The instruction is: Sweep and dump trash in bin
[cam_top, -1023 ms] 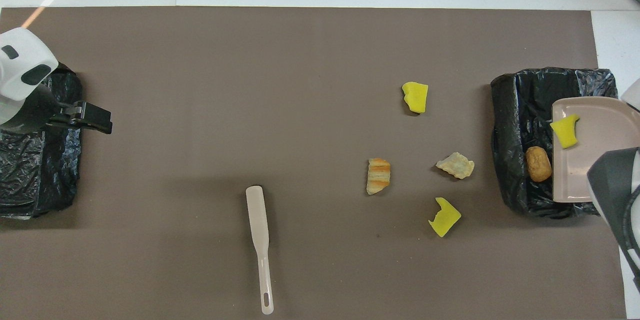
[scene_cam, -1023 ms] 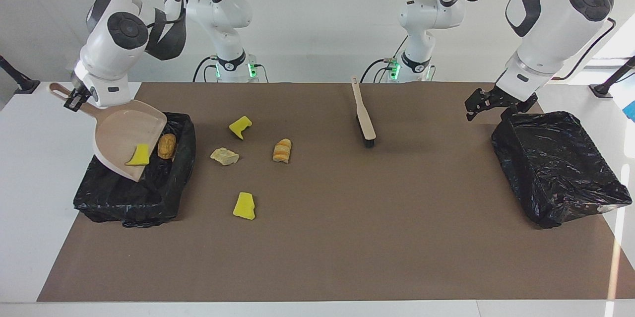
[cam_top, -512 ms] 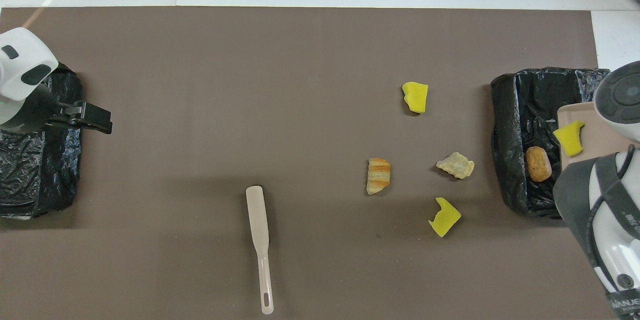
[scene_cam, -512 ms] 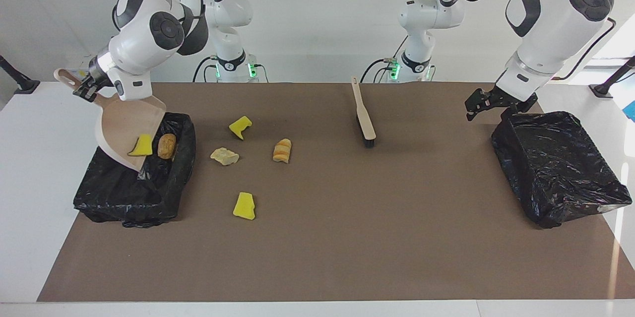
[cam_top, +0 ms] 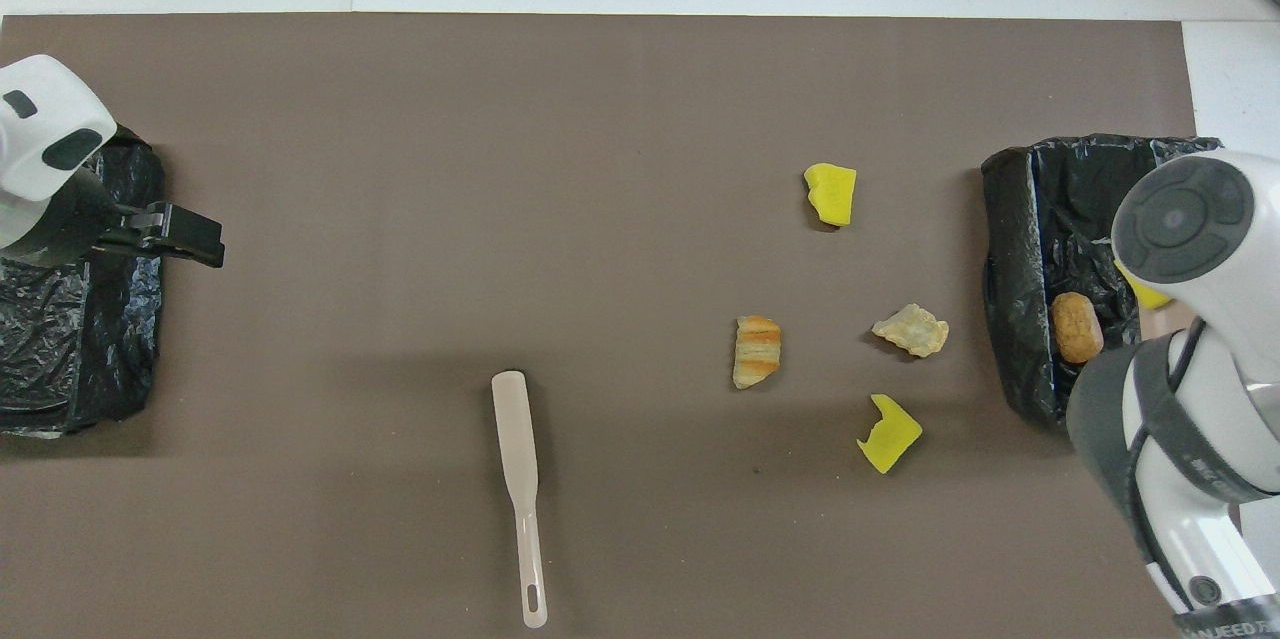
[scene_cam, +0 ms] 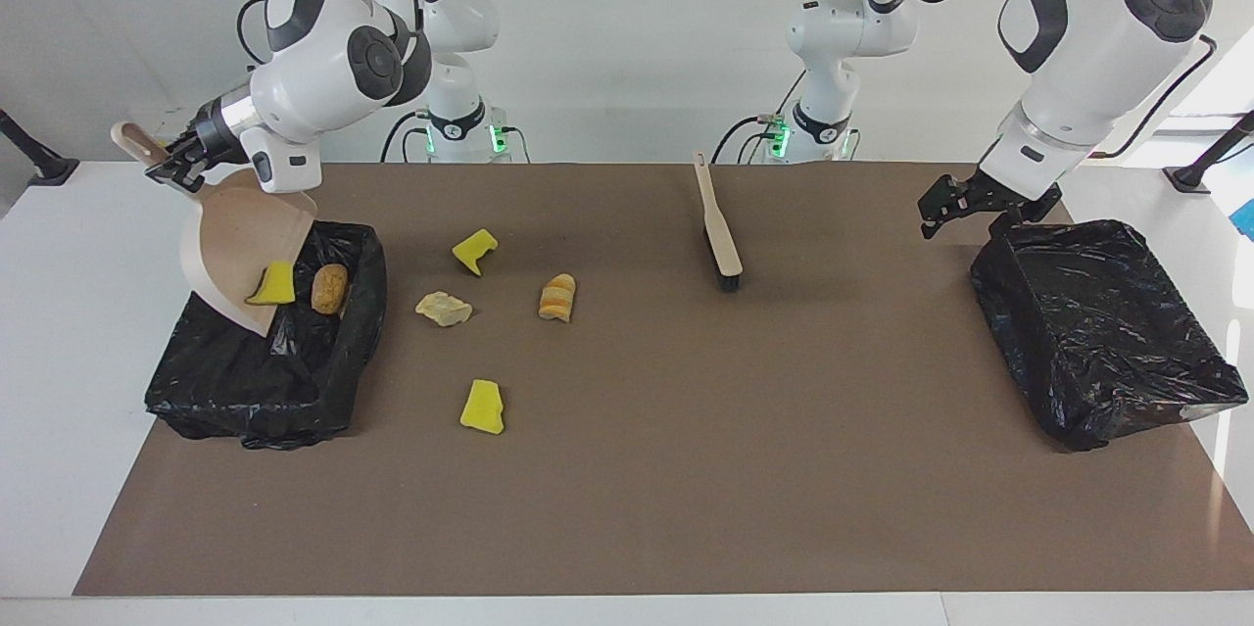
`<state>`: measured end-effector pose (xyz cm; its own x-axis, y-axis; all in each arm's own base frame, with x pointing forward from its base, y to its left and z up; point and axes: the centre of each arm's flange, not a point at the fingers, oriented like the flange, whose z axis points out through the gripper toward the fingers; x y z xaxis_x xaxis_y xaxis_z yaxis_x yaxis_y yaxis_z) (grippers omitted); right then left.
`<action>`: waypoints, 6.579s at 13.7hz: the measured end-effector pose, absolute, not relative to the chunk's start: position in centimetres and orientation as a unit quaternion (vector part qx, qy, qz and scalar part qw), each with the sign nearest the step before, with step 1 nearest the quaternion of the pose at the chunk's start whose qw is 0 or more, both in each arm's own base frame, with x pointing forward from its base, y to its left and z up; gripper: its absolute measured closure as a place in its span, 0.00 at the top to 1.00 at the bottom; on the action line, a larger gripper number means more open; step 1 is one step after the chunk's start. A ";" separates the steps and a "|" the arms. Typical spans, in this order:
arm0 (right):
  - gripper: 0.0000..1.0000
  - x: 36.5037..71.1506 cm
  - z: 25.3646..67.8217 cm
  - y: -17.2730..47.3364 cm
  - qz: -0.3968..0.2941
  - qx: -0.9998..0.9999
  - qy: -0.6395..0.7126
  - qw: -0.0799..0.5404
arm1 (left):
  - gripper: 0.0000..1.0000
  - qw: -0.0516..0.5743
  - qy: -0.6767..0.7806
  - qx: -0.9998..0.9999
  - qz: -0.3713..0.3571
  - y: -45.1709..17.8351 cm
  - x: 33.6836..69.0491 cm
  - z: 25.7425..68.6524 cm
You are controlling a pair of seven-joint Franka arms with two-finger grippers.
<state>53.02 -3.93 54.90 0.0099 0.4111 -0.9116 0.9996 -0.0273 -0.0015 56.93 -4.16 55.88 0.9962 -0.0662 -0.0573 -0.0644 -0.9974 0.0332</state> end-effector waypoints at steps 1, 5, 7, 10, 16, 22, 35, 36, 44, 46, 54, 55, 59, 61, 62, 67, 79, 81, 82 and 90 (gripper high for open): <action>0.32 52.7 54.4 -2.6 -0.393 0.598 0.583 0.385 | 1.00 0.016 -0.033 0.999 -0.029 -4.2 56.9 55.9; 0.32 52.3 52.4 -0.1 -0.410 0.567 0.583 0.413 | 1.00 0.016 -0.033 0.999 -0.029 -4.2 56.9 55.9; 0.32 52.4 52.3 -0.3 -0.417 0.559 0.580 0.420 | 1.00 0.016 -0.033 0.999 -0.029 -4.2 56.9 55.9; 0.32 52.5 52.5 -0.4 -0.417 0.558 0.578 0.424 | 1.00 0.016 -0.033 0.999 -0.029 -4.2 56.9 55.9; 0.32 53.2 56.2 -2.8 -0.386 0.605 0.570 0.400 | 1.00 0.016 -0.033 0.999 -0.029 -4.2 56.9 55.9; 0.32 53.8 55.7 -0.2 -0.256 0.707 0.586 0.302 | 1.00 0.016 -0.033 0.999 -0.029 -4.2 56.9 55.9; 0.32 57.3 52.7 13.3 -0.081 0.923 0.320 0.197 | 1.00 0.016 -0.033 0.999 -0.020 -4.1 56.8 56.9; 0.32 57.9 52.7 14.5 -0.073 0.935 0.295 0.184 | 1.00 0.016 -0.033 0.999 -0.019 -4.1 56.8 56.9; 0.32 59.3 50.5 29.6 -0.032 0.997 0.064 0.031 | 1.00 0.016 -0.030 0.999 0.000 -3.8 57.5 57.0; 0.32 58.1 48.0 36.1 -0.020 0.999 0.036 0.024 | 1.00 0.016 -0.024 1.000 0.001 -2.8 58.0 56.3; 0.32 55.3 39.6 48.4 -0.004 1.000 0.000 -0.006 | 1.00 0.016 -0.043 0.999 0.024 -1.5 59.7 54.5; 0.32 55.0 40.0 48.8 -0.008 1.000 0.000 -0.016 | 1.00 0.016 -0.045 0.999 0.022 -1.5 59.8 54.2; 0.32 54.5 38.5 50.2 -0.022 0.999 0.000 -0.038 | 1.00 0.017 -0.047 0.999 0.021 -1.8 60.6 52.3; 0.32 54.3 36.2 50.8 -0.031 0.999 0.003 -0.033 | 1.00 0.017 -0.048 0.999 0.019 -1.9 60.8 51.8; 0.32 54.3 35.5 51.1 -0.030 0.999 0.004 -0.034 | 1.00 0.018 -0.049 0.998 0.019 -1.9 61.0 51.4; 0.36 54.4 35.6 51.1 -0.028 0.999 0.003 -0.036 | 1.00 0.019 -0.054 0.998 0.014 -2.5 62.1 49.1; 1.00 61.5 52.0 30.0 0.032 0.996 -0.073 -0.049 | 1.00 0.033 -0.076 0.996 0.037 -14.4 64.1 42.8; 1.00 61.3 54.9 23.8 0.018 0.996 -0.076 -0.033 | 1.00 0.037 -0.057 0.997 0.035 -19.0 62.8 41.1; 1.00 61.0 56.1 21.4 0.012 0.997 -0.075 -0.027 | 1.00 0.038 -0.053 0.997 0.031 -21.3 61.7 40.0; 1.00 56.3 63.2 8.8 -0.007 0.997 -0.082 0.015 | 0.95 0.032 -0.046 0.998 0.018 -29.6 49.8 36.6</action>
